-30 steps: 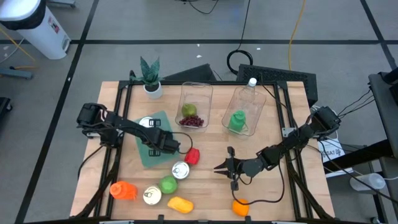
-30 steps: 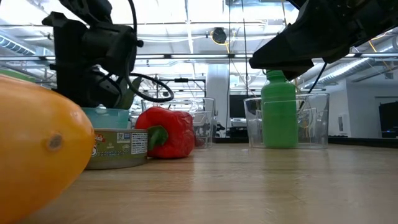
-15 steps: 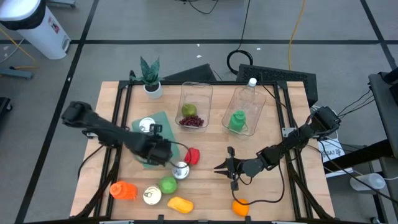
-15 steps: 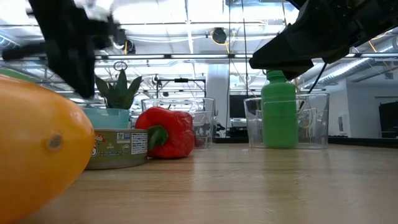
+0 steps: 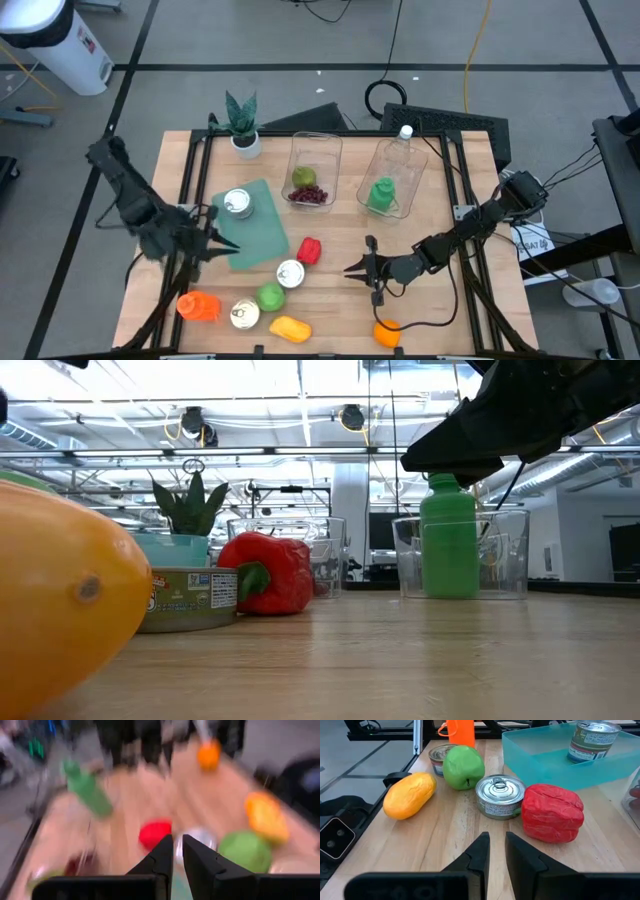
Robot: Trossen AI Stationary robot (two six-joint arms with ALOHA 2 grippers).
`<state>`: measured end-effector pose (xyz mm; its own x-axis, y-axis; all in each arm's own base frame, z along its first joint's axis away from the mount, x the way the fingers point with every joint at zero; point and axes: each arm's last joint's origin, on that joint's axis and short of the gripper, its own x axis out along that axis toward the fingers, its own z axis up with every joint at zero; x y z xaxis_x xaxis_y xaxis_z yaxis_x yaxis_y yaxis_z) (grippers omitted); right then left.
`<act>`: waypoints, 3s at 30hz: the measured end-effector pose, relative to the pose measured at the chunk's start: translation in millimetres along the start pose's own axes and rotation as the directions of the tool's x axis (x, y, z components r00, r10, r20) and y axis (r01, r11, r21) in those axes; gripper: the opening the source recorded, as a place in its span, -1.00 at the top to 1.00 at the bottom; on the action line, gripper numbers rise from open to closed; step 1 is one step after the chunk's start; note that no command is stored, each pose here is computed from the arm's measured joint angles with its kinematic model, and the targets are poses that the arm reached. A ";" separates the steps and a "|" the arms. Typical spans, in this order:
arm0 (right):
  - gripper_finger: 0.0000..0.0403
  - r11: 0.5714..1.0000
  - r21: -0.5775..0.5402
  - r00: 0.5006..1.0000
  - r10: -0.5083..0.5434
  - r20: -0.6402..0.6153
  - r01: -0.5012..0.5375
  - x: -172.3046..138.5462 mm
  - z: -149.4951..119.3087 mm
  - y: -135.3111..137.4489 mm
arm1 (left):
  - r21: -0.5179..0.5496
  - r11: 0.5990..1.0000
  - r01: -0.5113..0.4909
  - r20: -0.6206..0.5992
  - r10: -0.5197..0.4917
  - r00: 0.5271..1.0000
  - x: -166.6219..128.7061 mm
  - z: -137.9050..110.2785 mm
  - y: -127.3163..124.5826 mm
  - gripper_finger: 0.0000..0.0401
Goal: Pick & Place Food Item
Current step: Put the orange water bottle into the right transparent bin
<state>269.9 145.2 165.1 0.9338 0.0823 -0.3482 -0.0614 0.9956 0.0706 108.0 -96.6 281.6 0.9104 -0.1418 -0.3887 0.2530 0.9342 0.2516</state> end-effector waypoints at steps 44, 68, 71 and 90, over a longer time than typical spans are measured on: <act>0.76 0.990 -0.137 0.966 0.050 0.252 -0.016 9.1 33.6 -28.4 | 0.050 0.999 0.015 0.557 -0.040 0.830 4.7 -74.6 -18.1 0.75; 0.99 0.978 -0.206 0.974 0.024 0.224 0.024 21.5 39.6 -87.0 | -0.130 0.989 -0.073 0.420 0.122 0.900 34.2 -89.7 30.7 0.75; 0.99 0.981 -0.190 0.976 0.018 0.216 0.024 21.7 38.9 -88.2 | -0.191 0.980 -0.048 0.394 0.121 0.911 36.1 -91.9 30.8 0.75; 0.98 0.978 -0.207 0.984 0.056 0.166 -0.021 21.4 32.8 -76.1 | -0.253 0.965 -0.061 0.311 0.141 0.940 40.7 -98.3 27.6 0.75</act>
<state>306.1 69.8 183.0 0.9744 0.1298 -0.1835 -0.1529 0.9812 -0.1175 119.9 -44.4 185.5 0.9932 -0.1031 -0.0542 0.1054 0.9935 0.0424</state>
